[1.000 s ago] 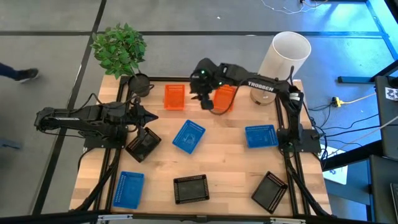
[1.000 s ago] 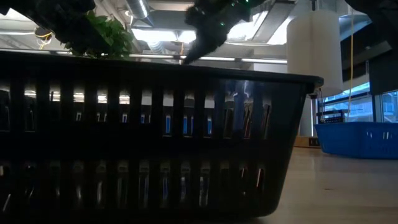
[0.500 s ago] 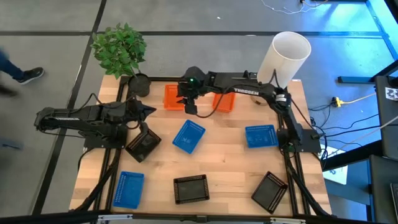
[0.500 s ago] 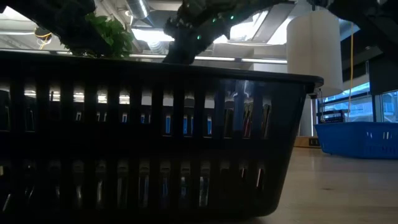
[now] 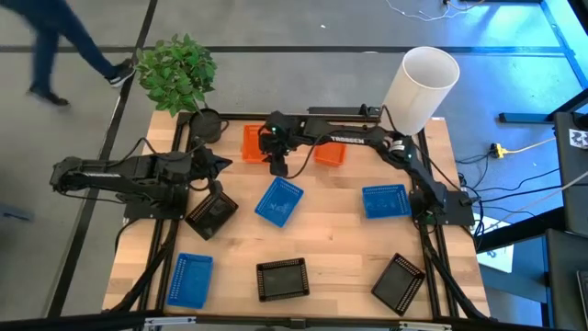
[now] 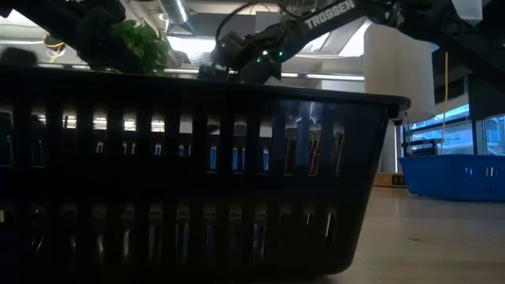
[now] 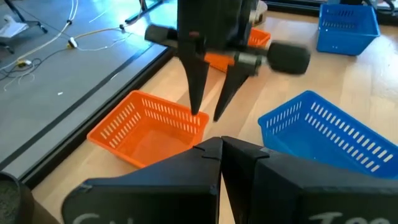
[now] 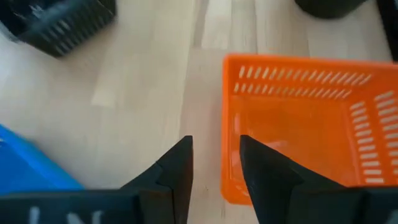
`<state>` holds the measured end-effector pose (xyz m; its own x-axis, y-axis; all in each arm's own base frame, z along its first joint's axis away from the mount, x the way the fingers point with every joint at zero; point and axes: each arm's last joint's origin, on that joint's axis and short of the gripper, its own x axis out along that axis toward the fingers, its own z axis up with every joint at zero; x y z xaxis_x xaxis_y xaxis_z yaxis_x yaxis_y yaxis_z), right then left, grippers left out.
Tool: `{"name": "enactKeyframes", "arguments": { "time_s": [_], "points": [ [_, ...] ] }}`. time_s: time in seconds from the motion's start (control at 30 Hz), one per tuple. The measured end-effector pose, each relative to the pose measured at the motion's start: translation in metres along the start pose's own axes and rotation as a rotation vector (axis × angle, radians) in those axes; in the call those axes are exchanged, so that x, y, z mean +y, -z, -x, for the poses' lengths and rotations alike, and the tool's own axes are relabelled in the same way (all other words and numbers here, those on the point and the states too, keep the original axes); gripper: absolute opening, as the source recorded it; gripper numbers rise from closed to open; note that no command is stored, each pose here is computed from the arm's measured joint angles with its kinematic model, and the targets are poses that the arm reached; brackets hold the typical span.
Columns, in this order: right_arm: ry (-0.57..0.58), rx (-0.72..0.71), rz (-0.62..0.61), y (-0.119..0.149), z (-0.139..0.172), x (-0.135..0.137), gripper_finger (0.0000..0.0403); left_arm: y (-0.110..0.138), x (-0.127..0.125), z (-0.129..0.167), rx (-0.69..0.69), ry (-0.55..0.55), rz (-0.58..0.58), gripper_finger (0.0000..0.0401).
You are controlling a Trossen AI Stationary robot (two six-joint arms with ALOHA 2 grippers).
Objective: Stack baskets by color
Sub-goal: Stack the left orange bin on the orange bins
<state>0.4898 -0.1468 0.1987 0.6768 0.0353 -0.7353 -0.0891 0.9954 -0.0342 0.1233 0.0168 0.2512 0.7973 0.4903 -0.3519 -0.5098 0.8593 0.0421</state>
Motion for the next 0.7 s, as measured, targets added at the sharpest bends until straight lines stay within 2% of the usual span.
{"name": "enactKeyframes", "arguments": {
  "time_s": [0.6,0.7],
  "points": [
    [0.007,0.032,-0.013,0.01,-0.016,-0.003,0.0132,0.0,0.0,0.0,0.0,0.0,-0.001,0.0],
    [0.059,0.045,-0.058,0.014,-0.022,-0.005,0.0132,0.0,0.0,0.0,0.001,0.0,-0.001,0.0]
  ]
}}
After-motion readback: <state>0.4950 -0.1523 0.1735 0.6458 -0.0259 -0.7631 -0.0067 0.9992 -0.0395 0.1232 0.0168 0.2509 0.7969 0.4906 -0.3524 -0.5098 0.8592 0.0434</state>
